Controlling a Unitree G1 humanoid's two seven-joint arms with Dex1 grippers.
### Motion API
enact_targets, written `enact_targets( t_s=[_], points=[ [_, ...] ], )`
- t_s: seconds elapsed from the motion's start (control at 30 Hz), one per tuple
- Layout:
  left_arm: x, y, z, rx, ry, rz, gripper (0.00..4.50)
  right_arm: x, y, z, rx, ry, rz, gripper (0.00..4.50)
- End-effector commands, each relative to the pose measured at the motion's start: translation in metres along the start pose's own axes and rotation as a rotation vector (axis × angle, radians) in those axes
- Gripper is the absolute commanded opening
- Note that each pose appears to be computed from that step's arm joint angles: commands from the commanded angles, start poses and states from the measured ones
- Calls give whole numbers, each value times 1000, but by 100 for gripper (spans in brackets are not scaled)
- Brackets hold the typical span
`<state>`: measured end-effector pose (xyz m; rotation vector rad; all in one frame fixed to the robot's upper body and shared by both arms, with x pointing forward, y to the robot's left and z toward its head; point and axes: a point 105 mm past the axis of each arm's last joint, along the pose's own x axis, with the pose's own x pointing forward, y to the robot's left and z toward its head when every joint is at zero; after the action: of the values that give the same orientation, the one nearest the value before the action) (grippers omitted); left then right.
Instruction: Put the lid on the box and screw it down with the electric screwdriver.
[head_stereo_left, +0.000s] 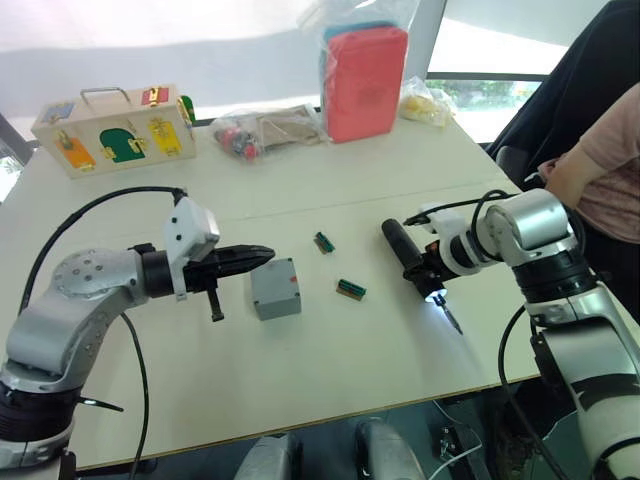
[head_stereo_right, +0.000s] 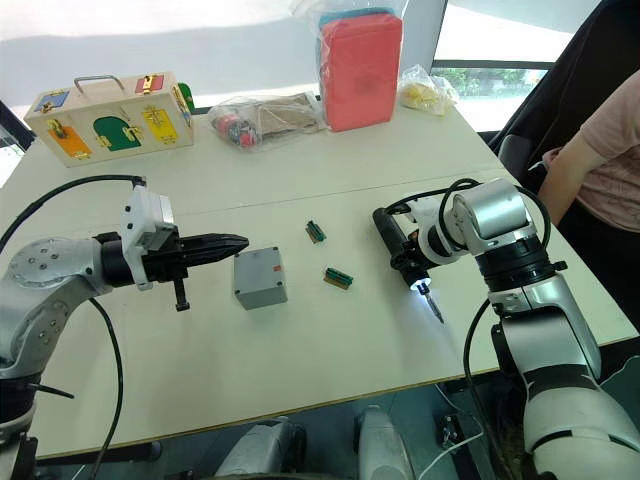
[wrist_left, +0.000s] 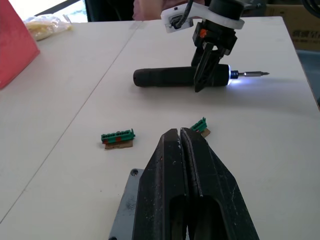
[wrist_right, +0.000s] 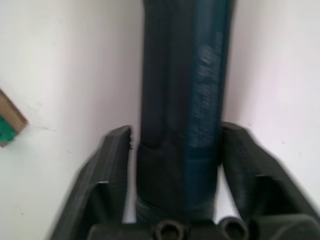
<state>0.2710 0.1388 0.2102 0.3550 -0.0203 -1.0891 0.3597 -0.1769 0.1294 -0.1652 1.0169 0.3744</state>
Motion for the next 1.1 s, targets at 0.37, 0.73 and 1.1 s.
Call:
enact_targets(
  t_s=[0.37,0.73,1.1],
  points=[
    [-56,16,-10,-2,186,170,0,-117,25,55,-534,-503,195,445],
    [-113,1,-35,-103,377,176,285,-155,17,-14,-811,-461,434,450],
    [-125,-2,-21,-125,372,165,445,-153,11,-23,-773,-465,435,450]
  ],
)
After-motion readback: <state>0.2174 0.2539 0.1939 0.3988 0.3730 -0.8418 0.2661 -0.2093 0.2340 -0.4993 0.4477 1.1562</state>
